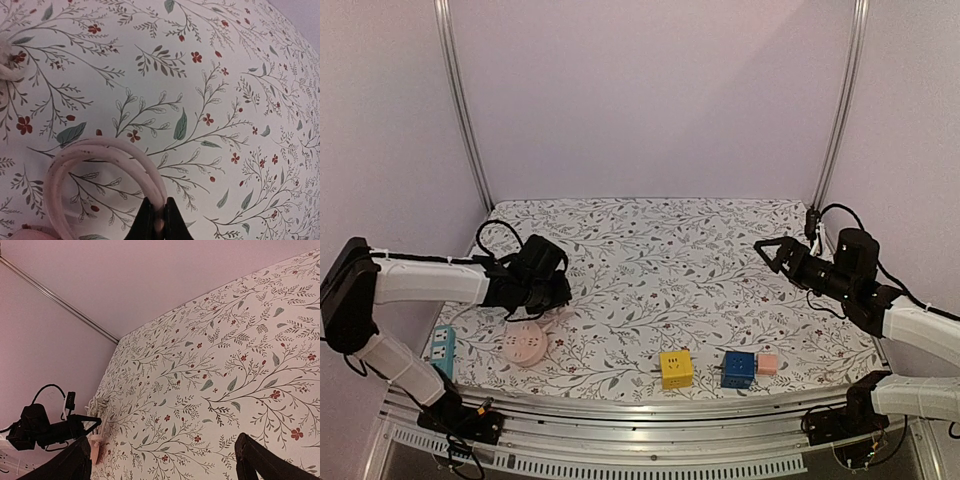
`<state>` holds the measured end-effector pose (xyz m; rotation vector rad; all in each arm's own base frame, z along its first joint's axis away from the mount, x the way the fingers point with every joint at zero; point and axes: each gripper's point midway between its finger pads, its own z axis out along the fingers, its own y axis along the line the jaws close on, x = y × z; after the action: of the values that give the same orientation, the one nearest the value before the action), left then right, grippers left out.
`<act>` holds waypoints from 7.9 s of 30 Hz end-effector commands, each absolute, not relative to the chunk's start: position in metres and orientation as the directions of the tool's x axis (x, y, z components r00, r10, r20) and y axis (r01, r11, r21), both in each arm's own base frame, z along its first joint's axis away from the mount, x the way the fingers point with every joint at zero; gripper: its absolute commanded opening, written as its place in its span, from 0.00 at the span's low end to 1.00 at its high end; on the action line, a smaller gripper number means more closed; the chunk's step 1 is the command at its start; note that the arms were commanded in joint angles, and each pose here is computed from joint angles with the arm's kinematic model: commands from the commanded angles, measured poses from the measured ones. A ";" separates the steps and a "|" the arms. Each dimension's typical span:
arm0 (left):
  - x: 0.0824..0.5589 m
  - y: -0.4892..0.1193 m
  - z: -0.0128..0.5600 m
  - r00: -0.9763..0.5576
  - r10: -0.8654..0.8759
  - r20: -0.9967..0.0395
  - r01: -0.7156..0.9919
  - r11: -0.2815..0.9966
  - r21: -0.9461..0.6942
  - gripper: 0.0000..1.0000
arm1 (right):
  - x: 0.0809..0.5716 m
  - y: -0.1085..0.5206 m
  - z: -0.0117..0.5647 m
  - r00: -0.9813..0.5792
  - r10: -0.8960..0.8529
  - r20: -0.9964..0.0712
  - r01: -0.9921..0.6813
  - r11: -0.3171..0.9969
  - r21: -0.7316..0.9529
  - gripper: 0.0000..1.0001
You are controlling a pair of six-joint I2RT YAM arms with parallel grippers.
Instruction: Insert the plug
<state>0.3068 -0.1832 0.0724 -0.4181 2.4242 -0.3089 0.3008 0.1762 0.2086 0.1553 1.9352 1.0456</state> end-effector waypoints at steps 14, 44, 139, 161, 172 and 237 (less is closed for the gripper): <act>0.366 -0.315 0.069 -0.749 -0.414 -0.518 -0.159 0.870 -0.466 0.00 | 0.299 0.169 0.211 -0.553 0.476 -0.684 -0.277 0.669 0.690 0.99; 0.433 -0.405 0.035 -0.665 -0.693 -0.279 -0.291 0.584 -0.758 0.00 | 0.303 0.168 0.209 -0.548 0.468 -0.693 -0.271 0.685 0.676 0.99; 0.135 -0.418 0.073 -0.041 0.583 -0.812 0.989 0.140 0.051 0.97 | 0.209 0.248 0.166 -0.745 0.063 -0.665 -0.454 0.682 0.573 0.99; 0.140 -0.429 0.047 -0.047 0.650 -0.759 0.991 0.124 0.044 0.88 | 0.207 0.249 0.163 -0.748 0.057 -0.661 -0.458 0.677 0.576 0.99; 0.140 -0.431 0.040 -0.042 0.653 -0.756 0.992 0.120 0.048 0.68 | 0.208 0.249 0.162 -0.749 0.058 -0.660 -0.457 0.676 0.578 0.99; 0.117 -0.373 0.173 -0.069 0.122 -0.990 0.994 0.095 -0.058 0.15 | 0.103 0.389 0.175 -0.881 -0.361 -0.305 -0.444 0.410 0.797 0.99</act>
<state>0.1119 -0.3758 0.1564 1.2364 1.4570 -1.1363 0.1023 0.3827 0.1715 -0.7421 2.5627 1.4947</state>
